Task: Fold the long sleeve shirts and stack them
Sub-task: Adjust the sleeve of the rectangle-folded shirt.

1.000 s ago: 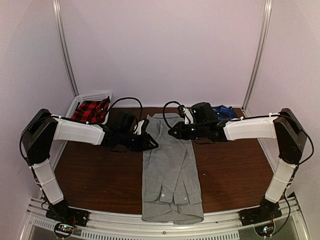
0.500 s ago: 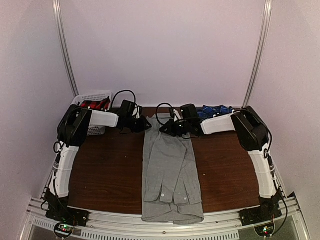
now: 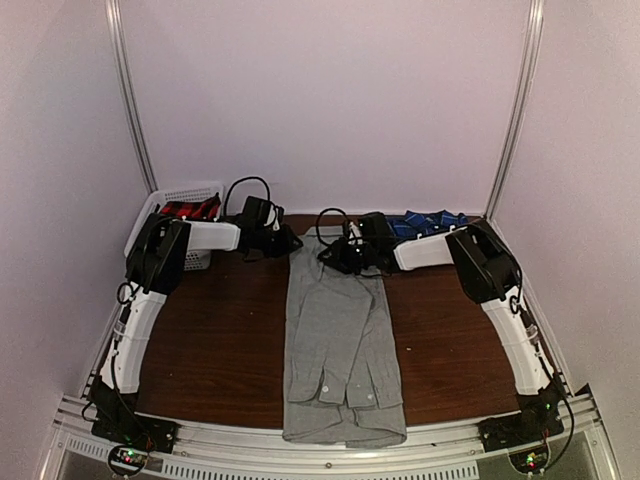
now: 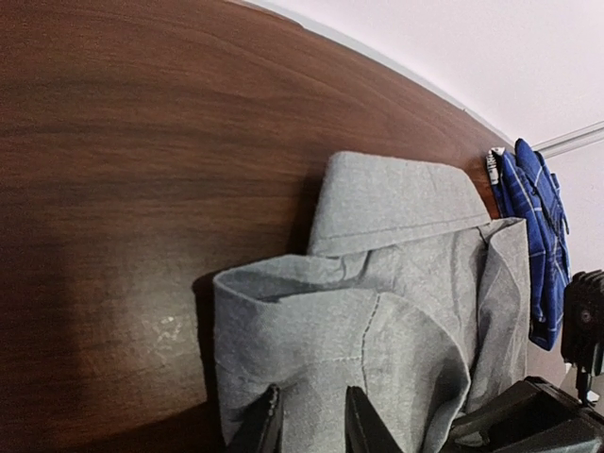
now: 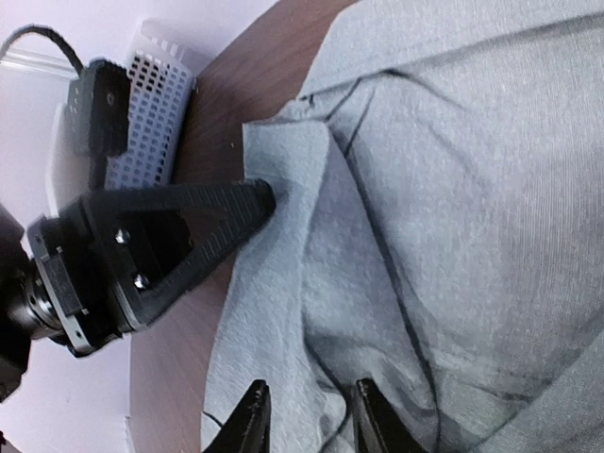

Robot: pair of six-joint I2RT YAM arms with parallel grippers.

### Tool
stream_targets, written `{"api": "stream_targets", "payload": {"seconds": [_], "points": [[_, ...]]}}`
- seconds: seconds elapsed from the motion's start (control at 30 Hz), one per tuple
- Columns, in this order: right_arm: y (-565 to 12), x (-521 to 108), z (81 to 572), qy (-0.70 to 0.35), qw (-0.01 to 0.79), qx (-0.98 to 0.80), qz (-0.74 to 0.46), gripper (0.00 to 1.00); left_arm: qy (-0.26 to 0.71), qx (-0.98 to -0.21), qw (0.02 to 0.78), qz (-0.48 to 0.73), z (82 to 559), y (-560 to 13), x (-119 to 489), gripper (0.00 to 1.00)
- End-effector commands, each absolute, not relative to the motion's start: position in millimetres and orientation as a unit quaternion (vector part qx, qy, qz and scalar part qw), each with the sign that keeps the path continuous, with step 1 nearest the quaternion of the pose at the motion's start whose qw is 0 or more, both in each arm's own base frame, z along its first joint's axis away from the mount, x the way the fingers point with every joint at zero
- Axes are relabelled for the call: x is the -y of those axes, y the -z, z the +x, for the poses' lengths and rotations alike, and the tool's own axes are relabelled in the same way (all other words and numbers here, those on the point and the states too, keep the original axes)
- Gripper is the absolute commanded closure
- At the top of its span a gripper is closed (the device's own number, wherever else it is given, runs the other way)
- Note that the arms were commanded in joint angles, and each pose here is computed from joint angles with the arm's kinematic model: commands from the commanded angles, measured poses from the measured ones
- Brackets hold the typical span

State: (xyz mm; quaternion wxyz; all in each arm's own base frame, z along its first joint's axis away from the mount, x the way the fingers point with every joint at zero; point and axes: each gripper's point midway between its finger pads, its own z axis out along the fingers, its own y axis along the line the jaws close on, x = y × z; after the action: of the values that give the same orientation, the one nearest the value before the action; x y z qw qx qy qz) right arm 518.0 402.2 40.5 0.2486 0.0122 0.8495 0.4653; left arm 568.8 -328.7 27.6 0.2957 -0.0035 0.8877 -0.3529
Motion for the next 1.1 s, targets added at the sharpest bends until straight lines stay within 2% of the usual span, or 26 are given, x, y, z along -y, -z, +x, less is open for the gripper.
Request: {"api": "stream_targets", "payload": {"seconds": [0.0, 0.2, 0.4, 0.67, 0.83, 1.07], "points": [[-51.0, -398.9, 543.0, -0.465, 0.27, -0.841, 0.048, 0.66, 0.341, -0.899, 0.275, -0.017, 568.6, -3.6, 321.7, 0.75], [-57.4, -401.5, 557.7, -0.468, 0.272, -0.839, 0.053, 0.62, 0.347, -0.897, 0.272, -0.01, 567.1, -7.2, 324.2, 0.75], [-105.0, -404.7, 561.1, -0.485, 0.295, -0.823, 0.007, 0.6, 0.334, -0.895, 0.297, 0.004, 581.9, -37.8, 321.6, 0.73], [-152.3, -390.4, 526.7, -0.477, 0.313, -0.82, -0.037, 0.59, 0.352, -0.877, 0.325, 0.034, 587.0, -96.8, 328.0, 0.73], [-138.1, -376.3, 476.9, -0.488, 0.283, -0.825, -0.04, 0.61, 0.355, -0.877, 0.318, 0.057, 559.7, -112.1, 337.9, 0.73], [-106.2, -357.5, 429.5, -0.483, 0.257, -0.836, -0.036, 0.68, 0.376, -0.88, 0.278, 0.079, 489.4, -104.9, 357.5, 0.73]]}}
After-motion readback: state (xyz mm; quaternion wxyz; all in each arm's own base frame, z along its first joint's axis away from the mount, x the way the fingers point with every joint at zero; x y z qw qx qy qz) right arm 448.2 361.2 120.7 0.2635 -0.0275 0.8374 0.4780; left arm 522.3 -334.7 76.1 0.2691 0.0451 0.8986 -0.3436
